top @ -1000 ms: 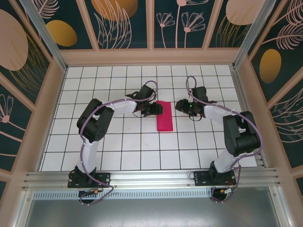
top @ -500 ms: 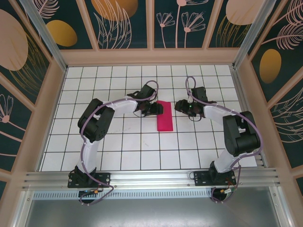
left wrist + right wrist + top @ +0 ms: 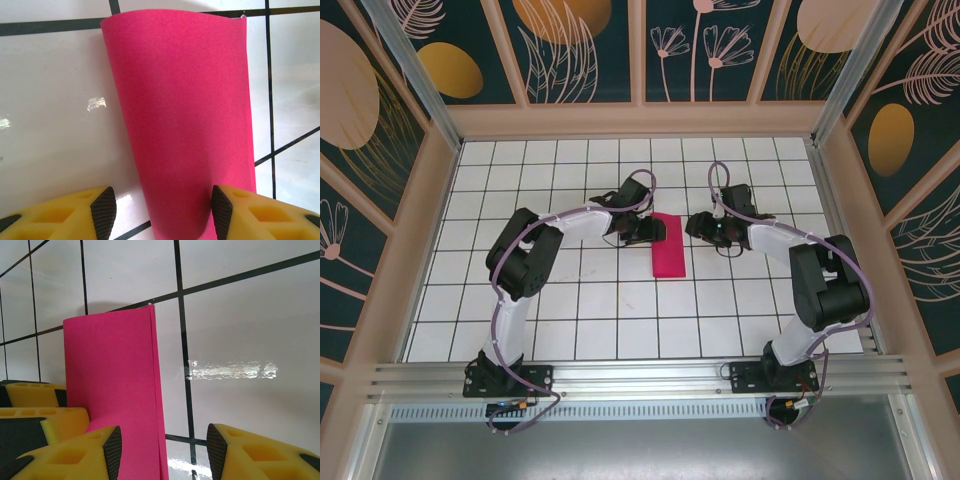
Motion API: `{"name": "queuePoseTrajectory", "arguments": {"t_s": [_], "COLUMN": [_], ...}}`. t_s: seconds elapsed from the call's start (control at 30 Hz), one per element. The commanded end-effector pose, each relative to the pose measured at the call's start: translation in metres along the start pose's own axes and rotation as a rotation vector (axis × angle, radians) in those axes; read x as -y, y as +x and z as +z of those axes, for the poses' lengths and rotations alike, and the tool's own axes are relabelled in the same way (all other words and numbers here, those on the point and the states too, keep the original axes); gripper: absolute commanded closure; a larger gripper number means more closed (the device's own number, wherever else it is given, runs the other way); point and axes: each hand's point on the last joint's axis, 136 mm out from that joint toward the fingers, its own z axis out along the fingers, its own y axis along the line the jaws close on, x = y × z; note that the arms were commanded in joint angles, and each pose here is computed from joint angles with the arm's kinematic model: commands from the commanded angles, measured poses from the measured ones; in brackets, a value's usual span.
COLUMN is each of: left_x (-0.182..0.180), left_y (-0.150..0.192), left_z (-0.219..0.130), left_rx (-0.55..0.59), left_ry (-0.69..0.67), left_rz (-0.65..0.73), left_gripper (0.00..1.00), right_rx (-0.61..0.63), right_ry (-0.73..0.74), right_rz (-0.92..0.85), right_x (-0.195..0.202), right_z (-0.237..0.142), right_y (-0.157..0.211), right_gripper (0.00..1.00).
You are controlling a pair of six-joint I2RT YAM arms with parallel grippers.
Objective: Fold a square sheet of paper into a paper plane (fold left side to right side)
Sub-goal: First fold in half a square sheet of paper at the center of the table, then hold the square sheet of paper at the center of the table.
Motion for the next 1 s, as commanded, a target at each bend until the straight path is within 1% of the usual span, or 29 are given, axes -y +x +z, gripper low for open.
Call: {"name": "queuePoseTrajectory", "arguments": {"t_s": [0.0,0.67,0.77,0.97], "left_x": [-0.016,-0.022,-0.023,-0.025], "left_y": [0.029,0.035,0.034,0.035], "left_z": [0.039,0.048,0.048,0.048], "left_rx": [-0.082,-0.102,-0.101,-0.102], "left_ry": [-0.043,-0.073,-0.078,-0.086], "left_rz": [0.016,0.017,0.018,0.019], "left_gripper": [0.42,0.40,0.40,0.40], "right_rx": [-0.008,-0.041,-0.045,-0.078], "right_ry": [-0.025,-0.042,-0.049,-0.075], "right_rz": [-0.005,-0.020,-0.020,-0.026], "right_x": [-0.006,-0.019,-0.021,-0.030], "right_z": [0.003,0.011,0.011,0.021], "right_y": [0.002,0.010,0.011,0.017], "right_gripper": [0.48,0.52,0.54,0.63]}}
